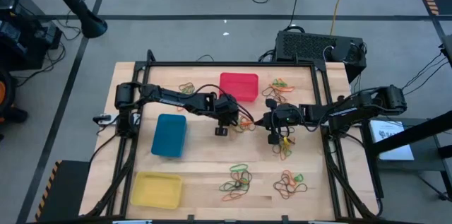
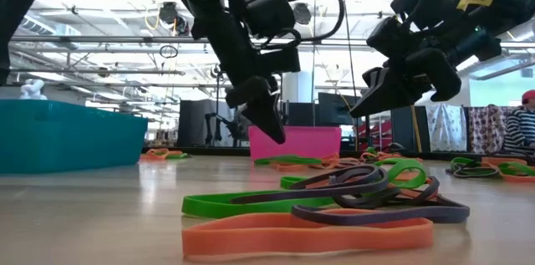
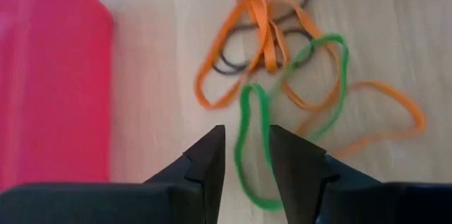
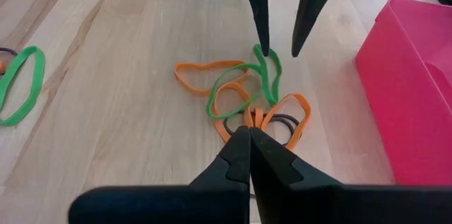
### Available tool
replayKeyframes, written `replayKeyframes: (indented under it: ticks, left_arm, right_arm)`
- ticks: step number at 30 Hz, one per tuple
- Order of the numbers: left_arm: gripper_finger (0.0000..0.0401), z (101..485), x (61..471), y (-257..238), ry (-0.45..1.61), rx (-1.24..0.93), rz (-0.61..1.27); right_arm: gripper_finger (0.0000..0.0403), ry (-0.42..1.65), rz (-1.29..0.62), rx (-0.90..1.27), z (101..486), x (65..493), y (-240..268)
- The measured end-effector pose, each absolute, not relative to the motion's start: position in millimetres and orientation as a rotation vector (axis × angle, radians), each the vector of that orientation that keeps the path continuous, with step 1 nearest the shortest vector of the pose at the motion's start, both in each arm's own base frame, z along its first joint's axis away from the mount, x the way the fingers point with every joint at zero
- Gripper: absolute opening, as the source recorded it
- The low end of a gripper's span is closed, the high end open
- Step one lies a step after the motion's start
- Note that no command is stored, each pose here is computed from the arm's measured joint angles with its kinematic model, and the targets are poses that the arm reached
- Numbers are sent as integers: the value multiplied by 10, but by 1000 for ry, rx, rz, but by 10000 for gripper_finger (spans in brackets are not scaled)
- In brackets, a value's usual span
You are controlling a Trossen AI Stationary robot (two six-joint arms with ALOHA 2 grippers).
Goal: Sort rubber bands into baskets
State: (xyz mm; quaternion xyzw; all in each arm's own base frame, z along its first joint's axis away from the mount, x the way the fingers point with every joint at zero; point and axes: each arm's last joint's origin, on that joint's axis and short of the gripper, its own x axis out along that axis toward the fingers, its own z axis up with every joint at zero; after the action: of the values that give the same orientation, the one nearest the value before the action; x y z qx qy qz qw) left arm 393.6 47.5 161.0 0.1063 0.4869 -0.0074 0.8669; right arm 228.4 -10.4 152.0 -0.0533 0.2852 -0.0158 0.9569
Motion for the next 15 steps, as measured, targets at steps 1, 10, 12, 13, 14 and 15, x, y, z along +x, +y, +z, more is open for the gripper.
replayKeyframes:
  ticks: [1,10,12,13,14,15]
  left_arm:
    - [118,1575,3951,484,1016,215,-23]
    - [118,1416,4056,514,965,210,-40]
    - [118,1443,4085,534,926,230,-34]
    - [119,1454,4098,538,908,244,-35]
    - [119,1459,4104,540,901,259,-39]
    - [118,1461,4105,545,898,266,-41]
  right_arm:
    - [0,580,-32,-108,1519,2283,-104]
    - [0,584,-31,-109,1514,2281,-103]
    - [0,579,-32,-109,1519,2283,-104]
    - [0,580,-32,-109,1518,2283,-104]
    - [0,582,-31,-109,1516,2282,-104]
    - [0,582,-31,-109,1516,2282,-104]
